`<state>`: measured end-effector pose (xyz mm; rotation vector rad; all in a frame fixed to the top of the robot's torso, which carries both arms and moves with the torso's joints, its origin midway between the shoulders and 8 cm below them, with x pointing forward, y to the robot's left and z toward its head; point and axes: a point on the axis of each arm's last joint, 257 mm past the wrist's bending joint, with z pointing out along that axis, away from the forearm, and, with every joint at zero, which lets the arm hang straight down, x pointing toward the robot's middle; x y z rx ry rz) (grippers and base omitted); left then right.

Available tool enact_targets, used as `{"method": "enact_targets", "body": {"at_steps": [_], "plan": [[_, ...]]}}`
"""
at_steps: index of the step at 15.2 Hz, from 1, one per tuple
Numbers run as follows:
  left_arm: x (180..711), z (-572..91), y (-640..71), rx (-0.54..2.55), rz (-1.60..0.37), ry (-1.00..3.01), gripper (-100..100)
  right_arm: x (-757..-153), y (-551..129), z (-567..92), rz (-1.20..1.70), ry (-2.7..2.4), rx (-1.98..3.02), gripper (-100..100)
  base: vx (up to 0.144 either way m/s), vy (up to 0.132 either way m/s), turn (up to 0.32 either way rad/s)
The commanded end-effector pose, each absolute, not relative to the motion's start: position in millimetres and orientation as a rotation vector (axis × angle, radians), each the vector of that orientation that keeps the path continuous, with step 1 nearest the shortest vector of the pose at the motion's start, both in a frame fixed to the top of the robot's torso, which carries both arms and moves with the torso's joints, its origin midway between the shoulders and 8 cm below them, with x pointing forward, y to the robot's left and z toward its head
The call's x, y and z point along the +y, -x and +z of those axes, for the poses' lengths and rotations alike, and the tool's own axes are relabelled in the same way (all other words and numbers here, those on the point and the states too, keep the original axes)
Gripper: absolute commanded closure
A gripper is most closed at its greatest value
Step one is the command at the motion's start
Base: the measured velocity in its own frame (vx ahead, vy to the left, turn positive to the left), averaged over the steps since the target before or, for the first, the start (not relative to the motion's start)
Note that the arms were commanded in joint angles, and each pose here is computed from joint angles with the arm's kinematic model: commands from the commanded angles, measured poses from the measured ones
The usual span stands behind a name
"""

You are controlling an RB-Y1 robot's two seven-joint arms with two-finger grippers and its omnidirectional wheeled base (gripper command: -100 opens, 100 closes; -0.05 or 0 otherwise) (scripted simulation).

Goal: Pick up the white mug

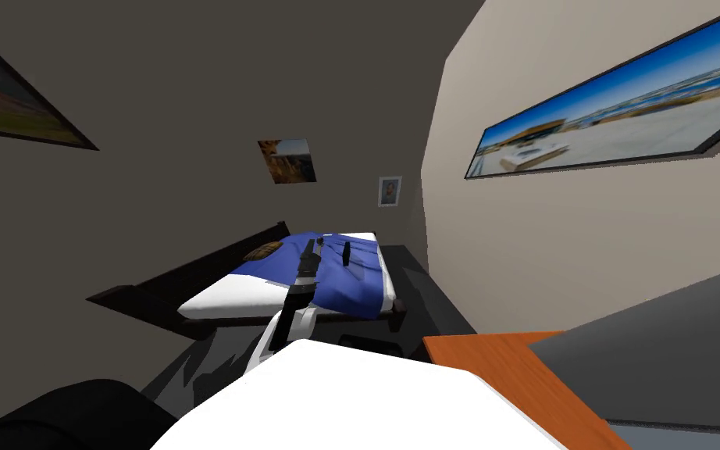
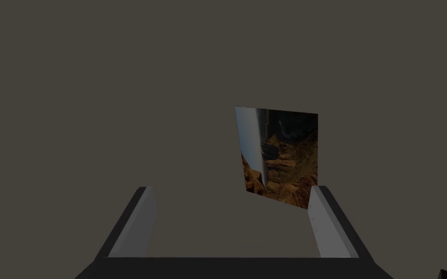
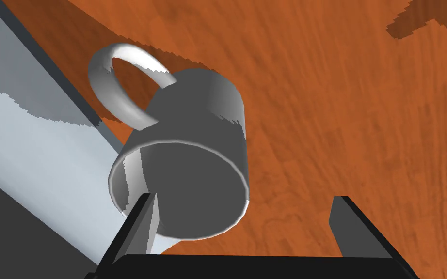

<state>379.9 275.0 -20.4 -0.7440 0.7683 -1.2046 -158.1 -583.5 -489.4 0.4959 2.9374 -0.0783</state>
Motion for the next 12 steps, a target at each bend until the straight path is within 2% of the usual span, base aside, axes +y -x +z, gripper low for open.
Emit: {"method": "enact_targets", "body": {"at_steps": [1,3,8,9,12], "plan": [[275.0,-20.4,-379.9,0.768,-1.205,0.744,0,-573.3,182.6,-489.1,-0.072,-0.494,2.992,-100,0.054,-0.035,0.139],[275.0,-20.4,-379.9,0.768,-1.205,0.744,0,-577.6,177.8,-488.6,-0.069,-0.488,2.981,-100,0.033,-0.020,0.041],[275.0,-20.4,-379.9,0.768,-1.205,0.744,0,-565.3,177.5,-505.0,-0.070,-0.513,2.974,-100,-0.020,-0.039,0.048],[275.0,-20.4,-379.9,0.768,-1.205,0.744,0,-564.4,178.0,-506.1,-0.070,-0.511,2.975,100,-0.006,-0.007,0.001],[275.0,-20.4,-379.9,0.768,-1.205,0.744,0,-564.1,177.9,-506.1,-0.069,-0.512,2.974,100,0.000,0.000,0.000]]}}
